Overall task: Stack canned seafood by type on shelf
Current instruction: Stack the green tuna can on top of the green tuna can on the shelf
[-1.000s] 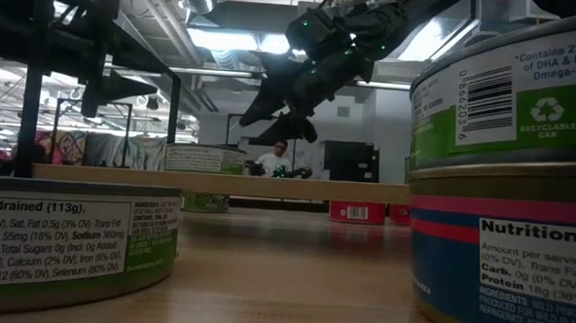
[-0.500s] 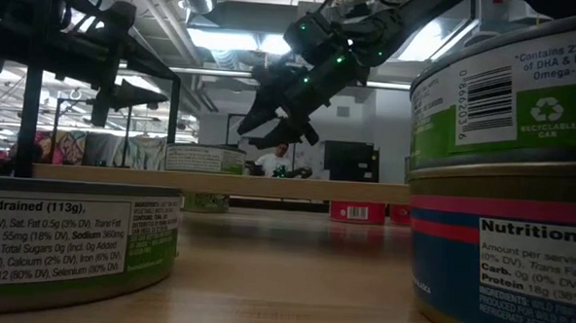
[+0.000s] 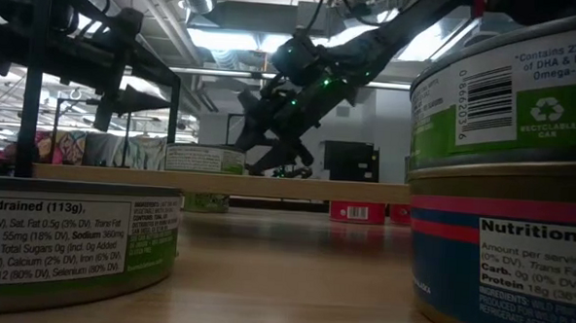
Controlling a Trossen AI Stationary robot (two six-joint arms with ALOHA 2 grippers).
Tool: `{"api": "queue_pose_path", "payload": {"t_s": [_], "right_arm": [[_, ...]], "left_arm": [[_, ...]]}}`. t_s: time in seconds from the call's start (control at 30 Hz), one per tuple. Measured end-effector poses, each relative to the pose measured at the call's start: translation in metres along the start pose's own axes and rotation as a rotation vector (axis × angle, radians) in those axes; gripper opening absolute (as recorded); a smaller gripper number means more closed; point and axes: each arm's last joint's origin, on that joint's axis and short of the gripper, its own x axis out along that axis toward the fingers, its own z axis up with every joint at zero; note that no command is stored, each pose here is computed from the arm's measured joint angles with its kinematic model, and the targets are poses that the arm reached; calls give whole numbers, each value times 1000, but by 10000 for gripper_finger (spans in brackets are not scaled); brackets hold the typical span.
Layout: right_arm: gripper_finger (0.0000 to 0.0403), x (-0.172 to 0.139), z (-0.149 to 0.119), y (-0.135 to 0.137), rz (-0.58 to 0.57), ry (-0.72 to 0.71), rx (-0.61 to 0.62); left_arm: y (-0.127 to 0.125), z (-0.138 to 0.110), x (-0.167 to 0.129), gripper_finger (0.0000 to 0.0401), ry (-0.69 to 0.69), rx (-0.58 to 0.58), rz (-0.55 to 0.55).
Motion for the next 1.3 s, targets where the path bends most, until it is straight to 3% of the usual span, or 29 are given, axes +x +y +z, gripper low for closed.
{"api": "queue_pose_path", "payload": {"t_s": [0.2,0.8,0.97,1.3], "right_arm": [[273,15,-12,-5,5,55,31],[273,17,-17,3,29,69,18],[273,3,-6,8,117,72,17],[273,-37,11,15,100,104,-76]], "left_arm": [[1,-1,0,180,9,4,9],[1,-1,0,180,13,8,12],[0,0,0,180,7,3,6],[-29,26,8,180,-30,116,-26]]}}
